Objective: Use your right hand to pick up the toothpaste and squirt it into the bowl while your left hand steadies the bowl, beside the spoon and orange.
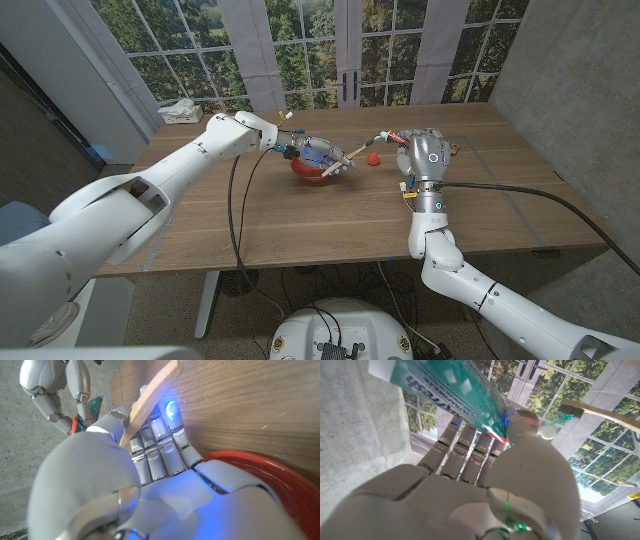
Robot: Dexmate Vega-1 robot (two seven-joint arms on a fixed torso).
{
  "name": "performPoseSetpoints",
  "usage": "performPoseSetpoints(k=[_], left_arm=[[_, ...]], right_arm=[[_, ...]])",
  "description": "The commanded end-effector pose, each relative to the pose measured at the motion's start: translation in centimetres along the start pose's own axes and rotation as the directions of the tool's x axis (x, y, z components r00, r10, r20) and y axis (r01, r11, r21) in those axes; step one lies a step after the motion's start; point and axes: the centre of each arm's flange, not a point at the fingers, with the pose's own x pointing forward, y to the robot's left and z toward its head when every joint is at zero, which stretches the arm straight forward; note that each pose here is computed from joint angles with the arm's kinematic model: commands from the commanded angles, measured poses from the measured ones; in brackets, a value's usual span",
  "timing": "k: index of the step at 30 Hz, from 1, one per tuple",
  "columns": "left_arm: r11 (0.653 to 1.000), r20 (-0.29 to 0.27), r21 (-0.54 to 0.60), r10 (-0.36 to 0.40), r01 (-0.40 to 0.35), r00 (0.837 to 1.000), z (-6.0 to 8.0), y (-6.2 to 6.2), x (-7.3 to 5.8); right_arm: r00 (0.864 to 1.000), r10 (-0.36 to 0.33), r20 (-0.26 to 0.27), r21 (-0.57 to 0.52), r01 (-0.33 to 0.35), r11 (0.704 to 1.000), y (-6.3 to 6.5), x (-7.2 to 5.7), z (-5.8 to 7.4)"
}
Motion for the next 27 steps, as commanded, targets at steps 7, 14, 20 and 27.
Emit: performPoseSetpoints(k=[7, 14, 20, 27], left_arm=[[1.0, 0.006, -0.005, -0.002, 0.002, 1.0, -0.03, 0.32, 0.01], [1.0, 0.007, -0.006, -0.003, 0.003, 1.0, -0.06, 0.51, -0.02], [1.0, 0.013, -0.009, -0.007, 0.007, 1.0, -0.13, 0.56, -0.12], [1.0, 0.02, -0.012, -0.009, 0.01, 1.0, -0.18, 0.59, -0.22]], right_arm=[[0.993, 0.067, -0.102, 0.138, -0.052, 0.989, -0.14, 0.65, -0.56], [0.992, 0.071, -0.106, 0.152, -0.055, 0.987, -0.06, 0.71, -0.59], [0.99, 0.088, -0.114, 0.185, -0.066, 0.981, -0.03, 0.85, -0.6], [0.987, 0.102, -0.128, 0.21, -0.074, 0.975, -0.02, 0.9, -0.59]])
